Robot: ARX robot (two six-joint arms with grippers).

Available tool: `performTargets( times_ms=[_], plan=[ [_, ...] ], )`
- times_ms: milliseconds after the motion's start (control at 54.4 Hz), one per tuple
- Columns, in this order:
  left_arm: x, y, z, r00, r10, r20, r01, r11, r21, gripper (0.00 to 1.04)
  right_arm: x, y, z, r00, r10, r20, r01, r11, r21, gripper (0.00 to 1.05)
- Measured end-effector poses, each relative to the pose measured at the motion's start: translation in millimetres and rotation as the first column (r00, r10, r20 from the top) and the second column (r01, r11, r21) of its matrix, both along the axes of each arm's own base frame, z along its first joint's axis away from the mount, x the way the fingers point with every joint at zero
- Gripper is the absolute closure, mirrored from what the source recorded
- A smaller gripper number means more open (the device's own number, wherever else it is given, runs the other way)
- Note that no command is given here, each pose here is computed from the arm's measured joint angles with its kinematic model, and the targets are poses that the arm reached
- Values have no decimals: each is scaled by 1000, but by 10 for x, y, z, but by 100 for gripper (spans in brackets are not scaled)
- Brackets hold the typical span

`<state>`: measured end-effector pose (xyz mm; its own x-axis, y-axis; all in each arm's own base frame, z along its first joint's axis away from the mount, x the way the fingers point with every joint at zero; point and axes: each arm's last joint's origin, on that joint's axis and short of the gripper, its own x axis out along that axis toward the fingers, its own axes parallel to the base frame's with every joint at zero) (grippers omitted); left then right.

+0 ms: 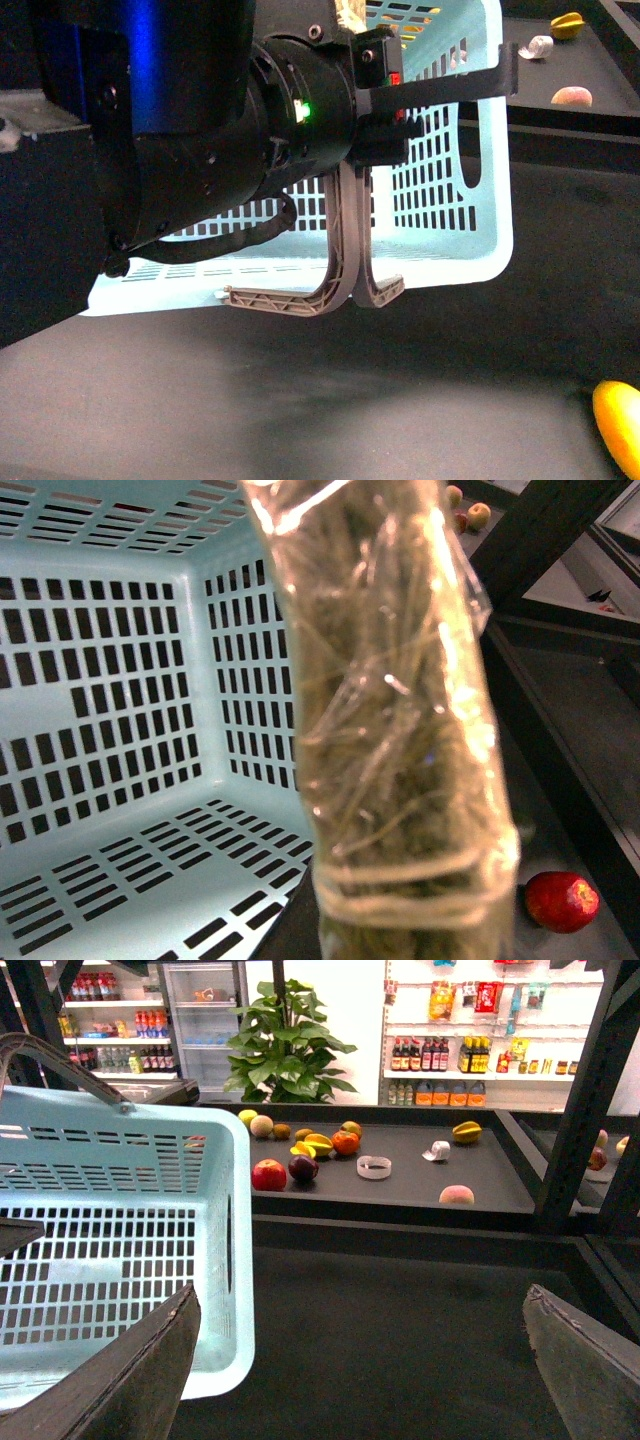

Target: Pick mango with right arm and hold basket with left

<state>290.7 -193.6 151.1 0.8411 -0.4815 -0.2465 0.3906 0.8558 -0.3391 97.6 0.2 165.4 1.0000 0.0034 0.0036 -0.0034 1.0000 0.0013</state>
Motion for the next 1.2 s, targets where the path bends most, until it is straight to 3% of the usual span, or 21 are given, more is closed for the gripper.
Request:
performTargets(
  times_ms=[1196],
  plan=[
    [-52, 31, 12, 1000, 3, 8, -4, 999, 39, 100, 0, 0, 0, 1000, 0, 0, 0, 1000, 0, 8]
  ],
)
